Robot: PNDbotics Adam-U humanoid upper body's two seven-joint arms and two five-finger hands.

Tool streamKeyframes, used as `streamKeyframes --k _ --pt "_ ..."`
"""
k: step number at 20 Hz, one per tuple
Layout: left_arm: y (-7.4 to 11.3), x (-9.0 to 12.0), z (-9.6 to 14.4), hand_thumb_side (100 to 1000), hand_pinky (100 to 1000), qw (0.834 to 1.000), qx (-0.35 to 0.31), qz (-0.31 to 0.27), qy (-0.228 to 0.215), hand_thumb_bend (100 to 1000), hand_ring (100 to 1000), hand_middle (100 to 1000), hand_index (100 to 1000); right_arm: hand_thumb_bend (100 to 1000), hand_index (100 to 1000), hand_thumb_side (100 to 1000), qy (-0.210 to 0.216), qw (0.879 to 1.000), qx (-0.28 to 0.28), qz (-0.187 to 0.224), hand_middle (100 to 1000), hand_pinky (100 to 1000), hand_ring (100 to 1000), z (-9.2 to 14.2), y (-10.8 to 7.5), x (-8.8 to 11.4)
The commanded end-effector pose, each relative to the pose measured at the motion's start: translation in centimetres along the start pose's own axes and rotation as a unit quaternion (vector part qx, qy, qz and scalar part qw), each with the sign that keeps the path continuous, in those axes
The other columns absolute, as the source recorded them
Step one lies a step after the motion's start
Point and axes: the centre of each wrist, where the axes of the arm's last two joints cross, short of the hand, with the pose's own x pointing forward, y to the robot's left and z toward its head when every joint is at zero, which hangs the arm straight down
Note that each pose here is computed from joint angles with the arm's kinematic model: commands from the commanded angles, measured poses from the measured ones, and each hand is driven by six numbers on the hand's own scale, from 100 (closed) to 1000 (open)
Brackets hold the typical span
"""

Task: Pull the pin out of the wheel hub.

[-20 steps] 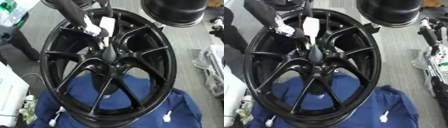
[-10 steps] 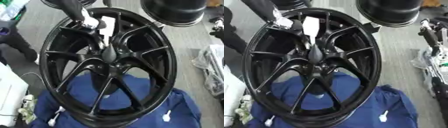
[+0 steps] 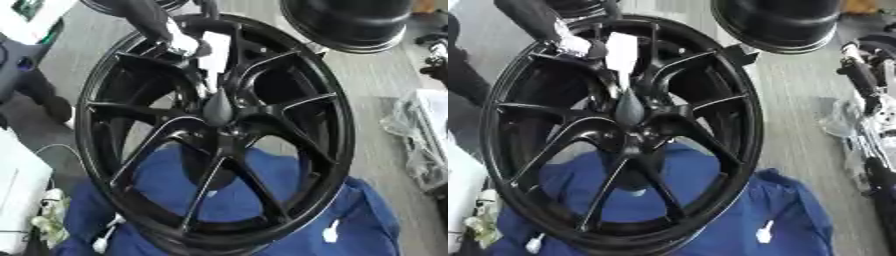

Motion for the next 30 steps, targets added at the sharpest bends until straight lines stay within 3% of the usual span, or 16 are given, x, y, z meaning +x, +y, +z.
streamKeyframes --k 1,11,30 --pt "0.9 -0.3 0.5 794 956 1.0 0.001 -0.016 0.002 317 895 800 896 100 805 550 -0.013 1.0 -0.004 0.0 552 810 601 -0.5 -0.6 0.9" --pt "0.4 -0.4 -0.2 968 966 0.999 -0.005 -0.018 -0.029 284 900 802 899 100 805 556 -0.007 1.0 -0.006 -0.002 551 809 600 -0.5 -0.6 0.6" --pt "-0.2 -0.3 -1.2 945 966 0.998 -0.02 -0.035 -0.042 307 902 797 891 100 800 568 0.002 1.0 -0.008 -0.01 547 807 596 -0.3 -0.5 0.2"
